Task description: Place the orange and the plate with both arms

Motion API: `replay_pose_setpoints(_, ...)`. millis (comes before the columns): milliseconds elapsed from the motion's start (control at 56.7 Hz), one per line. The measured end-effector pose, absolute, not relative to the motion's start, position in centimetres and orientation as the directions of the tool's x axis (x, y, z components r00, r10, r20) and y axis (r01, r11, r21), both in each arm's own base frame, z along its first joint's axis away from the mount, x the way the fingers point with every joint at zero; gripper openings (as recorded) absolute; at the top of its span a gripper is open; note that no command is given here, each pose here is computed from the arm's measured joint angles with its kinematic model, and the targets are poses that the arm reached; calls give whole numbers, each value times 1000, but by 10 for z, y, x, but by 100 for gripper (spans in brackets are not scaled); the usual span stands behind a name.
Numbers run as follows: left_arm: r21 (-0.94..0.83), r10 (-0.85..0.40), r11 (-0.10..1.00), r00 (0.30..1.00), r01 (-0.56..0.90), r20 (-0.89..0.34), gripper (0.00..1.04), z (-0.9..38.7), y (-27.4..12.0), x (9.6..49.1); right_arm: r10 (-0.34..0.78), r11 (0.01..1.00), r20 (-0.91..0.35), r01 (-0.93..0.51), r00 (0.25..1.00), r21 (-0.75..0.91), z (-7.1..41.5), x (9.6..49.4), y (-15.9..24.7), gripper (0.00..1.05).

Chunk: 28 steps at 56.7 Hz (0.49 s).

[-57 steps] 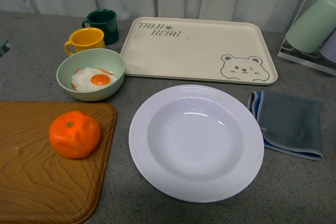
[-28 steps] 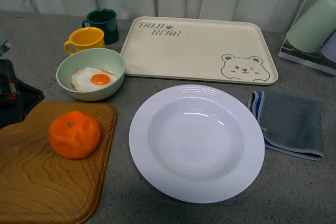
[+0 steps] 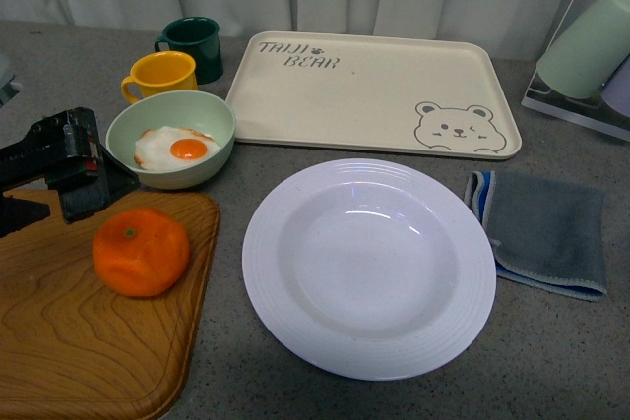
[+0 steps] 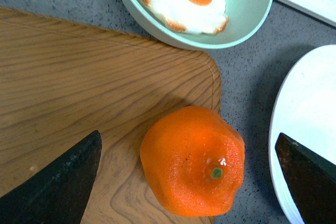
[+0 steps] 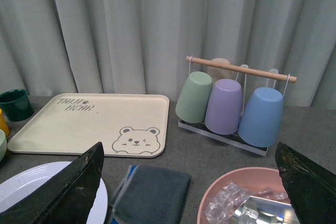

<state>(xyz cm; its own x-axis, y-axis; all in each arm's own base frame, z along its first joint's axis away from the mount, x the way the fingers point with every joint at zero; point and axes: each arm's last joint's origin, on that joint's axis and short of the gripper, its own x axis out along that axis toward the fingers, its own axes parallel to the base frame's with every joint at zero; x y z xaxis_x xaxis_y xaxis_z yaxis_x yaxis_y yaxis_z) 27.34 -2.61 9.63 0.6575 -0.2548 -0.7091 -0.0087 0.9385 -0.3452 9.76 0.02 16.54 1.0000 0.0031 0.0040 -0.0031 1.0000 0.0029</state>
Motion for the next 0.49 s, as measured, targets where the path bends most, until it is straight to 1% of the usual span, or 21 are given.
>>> replay_pose_setpoints(106,-363,-300,931,618,25,-726,98,90,-31,272,3,1000,4,-3,1000,3,165,98,0,95)
replay_pose_setpoints(194,-362,-310,932,601,37,-737,98,87,-33,274,3,1000,4,-3,1000,3,165,98,0,95)
replay_pose_setpoints(388,-338,-293,941,570,28,-768,98,73,-34,279,3,1000,4,-3,1000,3,165,98,0,95)
replay_pose_setpoints(405,-339,-294,940,571,28,-767,96,72,-34,279,3,1000,4,-3,1000,3,165,98,0,95)
replay_pose_setpoints(423,-338,-291,941,571,26,-768,91,71,-34,280,3,1000,4,-3,1000,3,165,98,0,95)
replay_pose_setpoints(494,-345,-299,938,566,27,-768,80,70,-34,280,3,1000,4,-3,1000,3,165,98,0,95)
